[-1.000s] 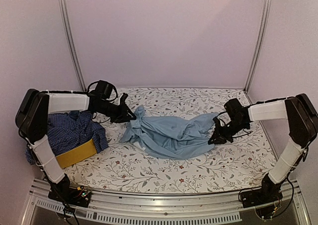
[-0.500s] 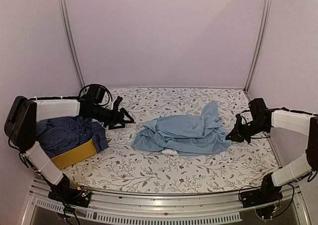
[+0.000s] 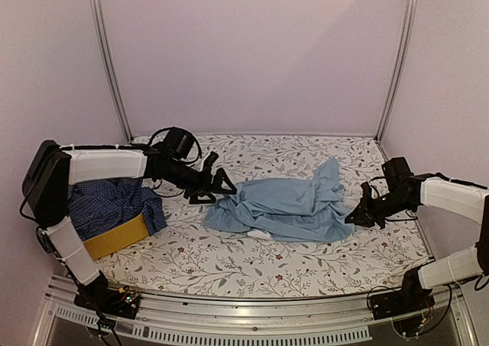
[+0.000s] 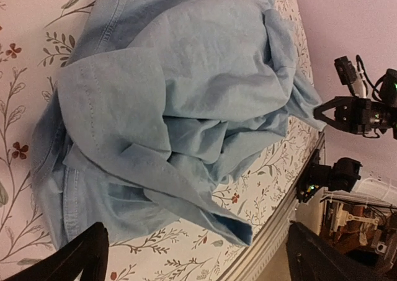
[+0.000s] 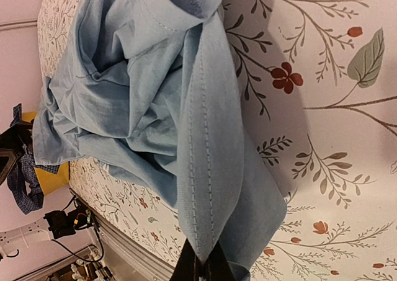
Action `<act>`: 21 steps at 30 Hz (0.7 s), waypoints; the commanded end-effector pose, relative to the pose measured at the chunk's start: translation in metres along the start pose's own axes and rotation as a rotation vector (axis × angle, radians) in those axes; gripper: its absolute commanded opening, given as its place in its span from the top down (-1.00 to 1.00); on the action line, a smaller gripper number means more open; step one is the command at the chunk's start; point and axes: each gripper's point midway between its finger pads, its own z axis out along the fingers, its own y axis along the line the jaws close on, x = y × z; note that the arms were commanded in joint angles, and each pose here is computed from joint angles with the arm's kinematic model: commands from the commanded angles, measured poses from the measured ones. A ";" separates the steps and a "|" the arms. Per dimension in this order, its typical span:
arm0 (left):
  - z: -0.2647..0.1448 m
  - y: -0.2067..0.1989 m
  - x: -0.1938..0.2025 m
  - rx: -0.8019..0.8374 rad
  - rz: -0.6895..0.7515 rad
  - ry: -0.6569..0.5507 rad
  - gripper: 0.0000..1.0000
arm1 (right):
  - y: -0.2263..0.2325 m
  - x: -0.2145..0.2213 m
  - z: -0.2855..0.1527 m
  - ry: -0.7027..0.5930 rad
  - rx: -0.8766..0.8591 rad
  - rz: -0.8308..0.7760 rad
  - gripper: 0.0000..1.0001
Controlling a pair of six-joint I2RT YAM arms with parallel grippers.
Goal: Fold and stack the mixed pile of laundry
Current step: Flatten out the crumpled T-shirt at the center of the board.
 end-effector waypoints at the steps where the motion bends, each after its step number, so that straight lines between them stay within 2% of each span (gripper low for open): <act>1: 0.023 -0.006 -0.004 -0.030 -0.032 0.030 -0.99 | 0.000 0.011 -0.002 0.015 -0.008 0.009 1.00; 3: 0.034 -0.006 -0.005 -0.044 -0.036 0.047 -0.96 | -0.001 0.014 -0.002 0.018 -0.006 0.014 1.00; 4: 0.039 -0.002 -0.004 -0.063 -0.054 0.063 -0.83 | -0.001 0.014 -0.002 0.017 -0.006 0.015 1.00; 7: 0.044 0.011 0.000 -0.109 -0.110 0.091 -0.22 | -0.002 0.015 -0.004 0.012 -0.005 0.017 1.00; 8: 0.042 0.014 -0.002 -0.124 -0.116 0.086 -0.13 | 0.000 0.014 -0.004 0.009 -0.007 0.013 1.00; 9: 0.039 0.015 -0.004 -0.135 -0.120 0.076 0.01 | 0.001 0.013 -0.005 0.006 -0.009 0.013 1.00; 13: 0.016 0.020 -0.028 -0.134 -0.154 0.005 0.90 | 0.007 0.004 -0.007 -0.023 -0.016 0.003 1.00; 14: 0.007 0.019 -0.038 -0.119 -0.159 -0.025 1.00 | 0.011 -0.002 -0.010 -0.040 -0.018 -0.005 1.00; 17: -0.025 0.013 -0.081 -0.085 -0.137 -0.135 1.00 | 0.025 -0.030 -0.020 -0.100 -0.021 -0.029 1.00; 21: -0.082 -0.022 -0.142 -0.011 -0.015 -0.300 1.00 | 0.052 -0.090 -0.060 -0.230 -0.040 -0.079 1.00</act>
